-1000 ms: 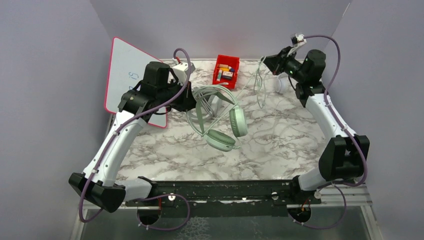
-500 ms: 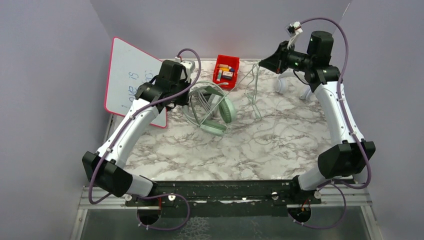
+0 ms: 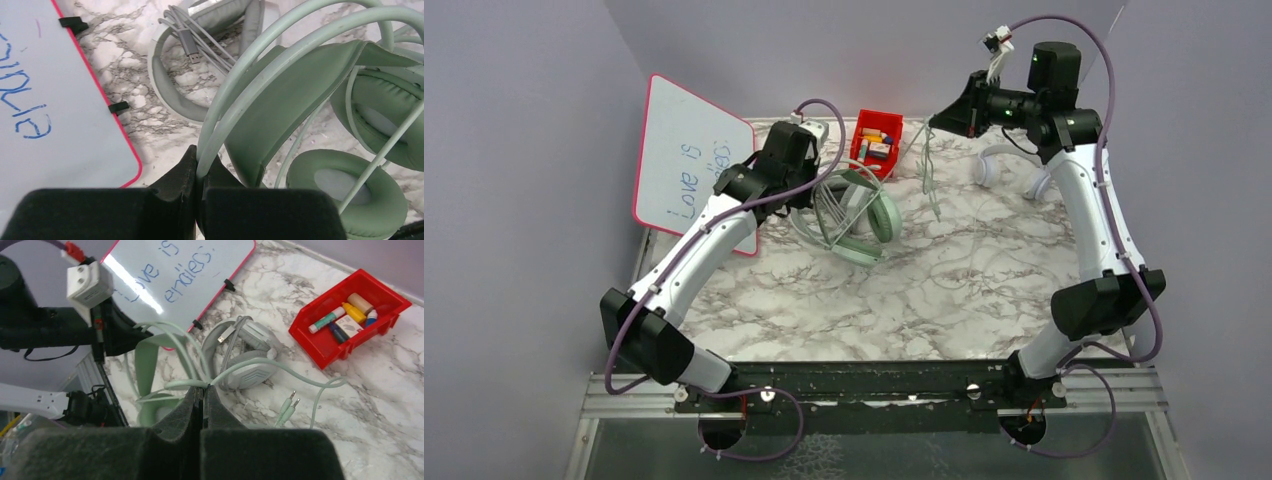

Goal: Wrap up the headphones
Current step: Wrap the headphones cable around the headphones.

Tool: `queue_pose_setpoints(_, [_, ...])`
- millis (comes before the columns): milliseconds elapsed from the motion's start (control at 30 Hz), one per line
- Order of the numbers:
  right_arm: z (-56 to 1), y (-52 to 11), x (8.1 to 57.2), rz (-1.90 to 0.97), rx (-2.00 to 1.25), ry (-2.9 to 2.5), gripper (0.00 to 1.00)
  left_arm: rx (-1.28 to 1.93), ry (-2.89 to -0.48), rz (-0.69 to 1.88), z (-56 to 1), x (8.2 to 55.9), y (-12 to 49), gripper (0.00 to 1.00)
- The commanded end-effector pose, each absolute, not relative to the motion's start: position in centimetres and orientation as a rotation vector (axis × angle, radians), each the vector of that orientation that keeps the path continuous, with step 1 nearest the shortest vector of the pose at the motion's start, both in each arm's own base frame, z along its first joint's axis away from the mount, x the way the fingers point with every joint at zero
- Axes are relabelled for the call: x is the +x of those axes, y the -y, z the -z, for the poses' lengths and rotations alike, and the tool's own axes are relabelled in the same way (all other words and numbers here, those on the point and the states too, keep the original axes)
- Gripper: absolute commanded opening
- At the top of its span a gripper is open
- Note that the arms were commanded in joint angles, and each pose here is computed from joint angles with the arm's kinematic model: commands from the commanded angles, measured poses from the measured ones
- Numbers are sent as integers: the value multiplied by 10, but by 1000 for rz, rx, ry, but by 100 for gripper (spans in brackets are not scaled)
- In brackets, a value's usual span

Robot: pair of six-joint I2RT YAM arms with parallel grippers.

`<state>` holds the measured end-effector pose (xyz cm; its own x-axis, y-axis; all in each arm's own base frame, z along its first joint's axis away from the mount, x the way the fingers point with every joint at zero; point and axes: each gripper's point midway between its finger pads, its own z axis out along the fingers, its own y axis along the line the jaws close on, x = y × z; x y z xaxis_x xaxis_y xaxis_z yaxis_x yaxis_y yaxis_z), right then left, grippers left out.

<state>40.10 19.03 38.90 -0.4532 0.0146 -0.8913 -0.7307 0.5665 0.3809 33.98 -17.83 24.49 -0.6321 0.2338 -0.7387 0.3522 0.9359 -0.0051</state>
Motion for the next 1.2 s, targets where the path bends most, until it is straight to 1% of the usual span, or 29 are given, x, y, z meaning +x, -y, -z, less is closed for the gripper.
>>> queue_pose_setpoints(0, [-409, -201, 359, -1074, -631, -1833, 0, 248, -2172, 108, -274, 379, 174, 0])
queue_pose_setpoints(133, [-420, -219, 331, -1192, -691, -1816, 0, 153, -2127, 33, -281, 405, 171, 0])
queue_pose_setpoints(200, [-423, -226, 318, -1242, -714, -1819, 0, 86, -2082, 18, -295, 417, 170, 0])
queue_pose_setpoints(367, [-430, -232, 286, -1327, -728, -1832, 0, -61, -1948, 43, -336, 445, 173, 0])
queue_pose_setpoints(467, [-429, -236, 270, -1375, -710, -1841, 0, -110, -1885, 109, -359, 456, 188, 0])
queue_pose_setpoints(567, [-428, -242, 259, -1422, -681, -1816, 0, -162, -1814, 208, -382, 460, 204, 0])
queue_pose_setpoints(733, [-416, -252, 259, -1447, -547, -1766, 0, -243, -1716, 504, -417, 456, 237, 0])
queue_pose_setpoints(933, [-400, -249, 268, -1331, -388, -1708, 1, -304, -1600, 788, -457, 439, 262, 0])
queue_pose_setpoints(967, [-397, -248, 268, -1325, -375, -1690, 2, -314, -1579, 829, -463, 436, 263, 0])
queue_pose_setpoints(1033, [-392, -246, 266, -1323, -359, -1658, 9, -313, -1534, 905, -478, 428, 266, 0])
queue_pose_setpoints(1167, [-370, -246, 266, -1322, -365, -1678, 31, -269, -1477, 1039, -504, 410, 275, 0])
